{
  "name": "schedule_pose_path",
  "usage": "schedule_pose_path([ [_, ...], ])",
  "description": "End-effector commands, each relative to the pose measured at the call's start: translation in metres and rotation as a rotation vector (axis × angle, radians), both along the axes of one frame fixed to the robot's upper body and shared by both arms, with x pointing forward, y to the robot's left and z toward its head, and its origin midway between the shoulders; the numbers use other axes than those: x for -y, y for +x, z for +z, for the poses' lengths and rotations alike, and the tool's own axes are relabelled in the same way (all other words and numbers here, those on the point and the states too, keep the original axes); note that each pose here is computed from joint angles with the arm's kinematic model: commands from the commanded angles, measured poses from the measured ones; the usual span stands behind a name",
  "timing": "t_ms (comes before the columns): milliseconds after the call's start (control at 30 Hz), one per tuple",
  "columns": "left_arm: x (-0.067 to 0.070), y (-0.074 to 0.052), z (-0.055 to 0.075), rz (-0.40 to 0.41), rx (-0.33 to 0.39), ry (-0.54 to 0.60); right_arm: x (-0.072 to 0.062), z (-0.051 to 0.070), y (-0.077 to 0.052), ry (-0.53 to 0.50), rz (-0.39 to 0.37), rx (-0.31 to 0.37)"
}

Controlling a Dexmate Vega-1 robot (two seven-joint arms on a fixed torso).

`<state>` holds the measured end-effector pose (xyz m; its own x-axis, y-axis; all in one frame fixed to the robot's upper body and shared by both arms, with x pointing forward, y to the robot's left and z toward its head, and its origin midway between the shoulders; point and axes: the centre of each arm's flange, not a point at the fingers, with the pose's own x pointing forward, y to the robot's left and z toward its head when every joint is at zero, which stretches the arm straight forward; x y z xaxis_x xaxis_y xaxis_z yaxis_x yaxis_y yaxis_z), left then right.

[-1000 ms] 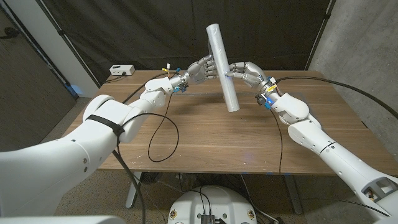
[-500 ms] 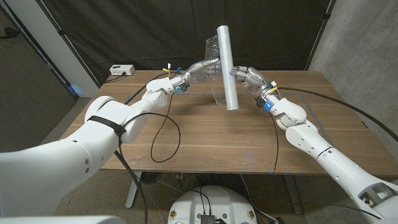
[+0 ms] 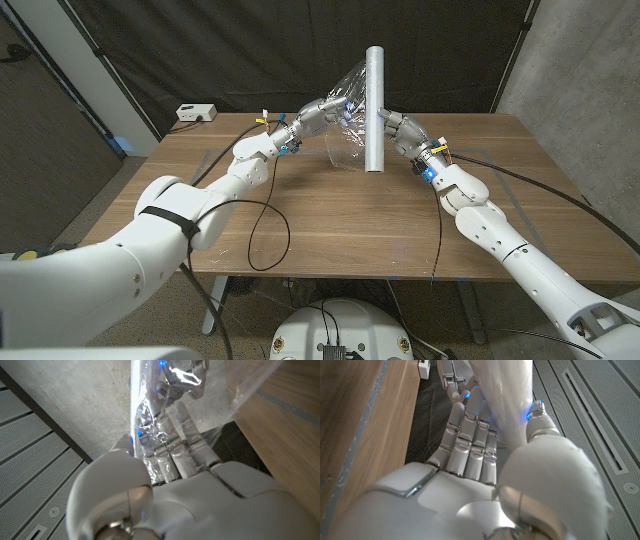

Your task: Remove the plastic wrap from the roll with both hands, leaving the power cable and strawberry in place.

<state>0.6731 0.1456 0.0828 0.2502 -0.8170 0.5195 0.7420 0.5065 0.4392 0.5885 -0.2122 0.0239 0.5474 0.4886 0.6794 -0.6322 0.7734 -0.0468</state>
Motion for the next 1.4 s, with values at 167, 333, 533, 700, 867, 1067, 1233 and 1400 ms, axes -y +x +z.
schedule_pose_path([
  [167,-0.001,-0.012,0.018,0.112,0.032,-0.051,-0.002,-0.011,0.008,-0.024,0.073,-0.051],
  [333,-0.001,-0.009,0.019,0.109,0.026,-0.03,-0.006,-0.012,0.012,-0.1,0.122,-0.031],
  [533,0.001,-0.007,0.022,0.101,0.04,0.0,-0.008,-0.013,0.015,-0.116,0.129,-0.03],
  [700,0.003,-0.007,0.025,0.1,0.065,0.046,-0.009,-0.015,0.019,-0.113,0.135,-0.044],
  [867,0.003,-0.007,0.027,0.1,0.081,0.084,-0.013,-0.018,0.024,-0.132,0.162,-0.049],
  [1067,0.005,-0.007,0.028,0.093,0.093,0.108,-0.018,-0.021,0.028,-0.152,0.229,-0.07],
  [1233,0.005,-0.008,0.03,0.092,0.11,0.116,-0.022,-0.026,0.031,-0.162,0.281,-0.093],
  [1400,0.005,-0.011,0.03,0.093,0.119,0.121,-0.026,-0.028,0.031,-0.16,0.324,-0.098],
])
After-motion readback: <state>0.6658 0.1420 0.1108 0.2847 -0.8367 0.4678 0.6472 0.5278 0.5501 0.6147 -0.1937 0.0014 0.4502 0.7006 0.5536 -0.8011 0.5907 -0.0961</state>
